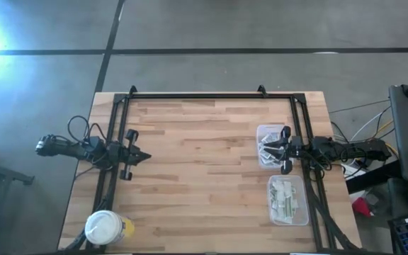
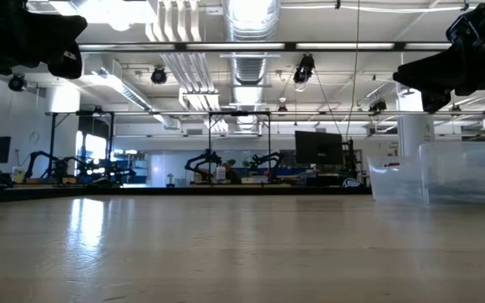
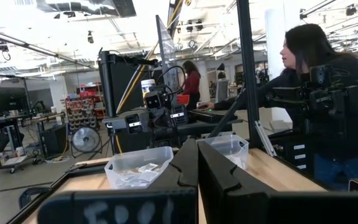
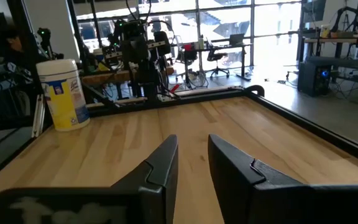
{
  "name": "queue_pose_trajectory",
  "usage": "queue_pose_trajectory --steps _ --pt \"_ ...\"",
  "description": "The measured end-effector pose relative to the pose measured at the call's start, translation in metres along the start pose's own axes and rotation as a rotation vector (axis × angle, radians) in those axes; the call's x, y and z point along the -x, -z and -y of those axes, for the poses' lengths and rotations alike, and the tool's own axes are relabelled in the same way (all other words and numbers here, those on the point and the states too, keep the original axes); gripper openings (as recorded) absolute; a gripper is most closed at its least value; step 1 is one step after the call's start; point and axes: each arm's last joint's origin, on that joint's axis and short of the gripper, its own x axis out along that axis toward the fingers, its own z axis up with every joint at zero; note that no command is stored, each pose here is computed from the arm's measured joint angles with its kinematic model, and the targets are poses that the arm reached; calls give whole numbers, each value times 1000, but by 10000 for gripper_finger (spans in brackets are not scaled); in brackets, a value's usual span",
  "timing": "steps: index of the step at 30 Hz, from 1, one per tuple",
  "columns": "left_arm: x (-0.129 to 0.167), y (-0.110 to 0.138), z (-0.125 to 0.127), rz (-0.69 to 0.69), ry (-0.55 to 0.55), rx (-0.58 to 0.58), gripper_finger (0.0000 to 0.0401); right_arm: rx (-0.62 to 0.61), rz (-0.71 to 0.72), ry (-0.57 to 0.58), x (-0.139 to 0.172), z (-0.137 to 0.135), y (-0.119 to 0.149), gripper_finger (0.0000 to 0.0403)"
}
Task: Pick & Place First Aid Supplies
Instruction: Return to Home Position
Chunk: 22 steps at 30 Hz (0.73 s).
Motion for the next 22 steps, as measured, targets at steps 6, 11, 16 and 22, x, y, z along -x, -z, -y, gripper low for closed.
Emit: queue_pose_trajectory --steps 6,11,16,22 --pt "0 0 0 0 0 0 0 -1 0 0 0 0 0 77" --pt "0 0 0 0 0 0 0 -1 0 0 0 0 0 68" --pt "0 0 0 -1 0 0 0 -1 0 -1 0 0 0 63" --pt "0 0 0 0 0 0 0 -1 0 0 0 0 0 71"
